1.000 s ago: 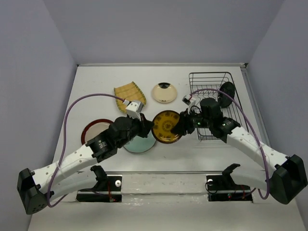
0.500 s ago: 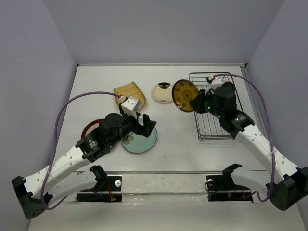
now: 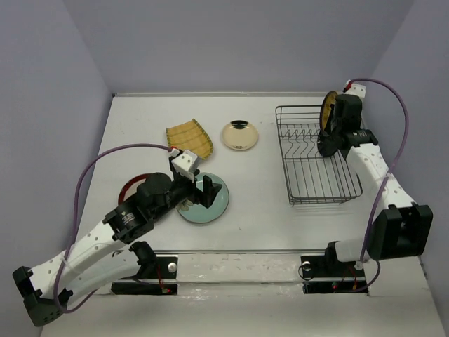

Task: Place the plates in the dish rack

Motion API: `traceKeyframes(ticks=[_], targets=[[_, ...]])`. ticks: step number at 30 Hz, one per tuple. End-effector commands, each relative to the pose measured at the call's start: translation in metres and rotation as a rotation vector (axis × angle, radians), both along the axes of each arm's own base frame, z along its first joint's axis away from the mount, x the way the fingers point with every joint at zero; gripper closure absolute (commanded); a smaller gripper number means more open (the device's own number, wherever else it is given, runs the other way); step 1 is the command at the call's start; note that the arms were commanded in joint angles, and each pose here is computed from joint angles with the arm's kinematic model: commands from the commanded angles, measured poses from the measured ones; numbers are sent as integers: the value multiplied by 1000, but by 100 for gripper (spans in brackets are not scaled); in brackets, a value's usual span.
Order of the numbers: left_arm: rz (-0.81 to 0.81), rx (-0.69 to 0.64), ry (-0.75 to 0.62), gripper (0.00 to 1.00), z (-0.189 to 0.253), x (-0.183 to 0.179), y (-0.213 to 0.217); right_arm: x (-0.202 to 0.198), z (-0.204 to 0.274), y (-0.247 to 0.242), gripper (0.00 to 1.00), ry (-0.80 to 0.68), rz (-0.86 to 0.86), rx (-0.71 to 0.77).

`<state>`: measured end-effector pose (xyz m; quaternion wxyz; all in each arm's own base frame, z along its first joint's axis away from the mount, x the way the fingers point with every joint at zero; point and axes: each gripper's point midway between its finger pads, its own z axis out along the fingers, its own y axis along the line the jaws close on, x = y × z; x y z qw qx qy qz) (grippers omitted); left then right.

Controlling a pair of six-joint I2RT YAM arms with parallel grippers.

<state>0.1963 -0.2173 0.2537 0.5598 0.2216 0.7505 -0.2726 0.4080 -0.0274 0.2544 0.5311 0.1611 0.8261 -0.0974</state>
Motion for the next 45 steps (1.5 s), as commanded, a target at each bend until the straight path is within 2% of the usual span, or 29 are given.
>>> traceKeyframes(ticks=[1, 4, 8, 11, 21, 25, 28, 31, 33, 35, 38, 45], targets=[[-27, -30, -50, 1, 13, -3, 1, 14, 22, -34, 93, -24, -91, -82], [-36, -33, -48, 1, 14, -4, 0, 20, 12, -40, 93, -16, -81, -54], [-38, -28, -43, 1, 13, -4, -1, 25, -11, -43, 93, 51, -76, -93], [-25, -30, -45, 1, 13, -2, 1, 30, -33, -31, 93, 91, -18, -49], [-25, -26, -28, 1, 9, 0, 0, 24, -72, -28, 93, 181, -5, -35], [24, -6, -14, 1, 2, 9, 4, 24, -82, -28, 91, 200, -13, -25], [66, 26, 18, 1, -9, 16, 7, 21, -88, -26, 86, 214, -16, -12], [94, 49, 54, 1, -20, 24, 8, 20, -93, -26, 72, 229, -11, -14], [104, 66, 78, 1, -27, 29, 7, 19, -92, -26, 54, 233, -10, -15], [117, 77, 108, 1, -35, 34, 6, 18, -89, -24, 32, 237, -2, -2], [130, 92, 170, 1, -50, 42, 3, 17, -77, -17, 26, 215, 16, 32], [117, 0, 287, 1, -54, 57, -10, 0, -27, 24, 24, 69, 150, 154]])
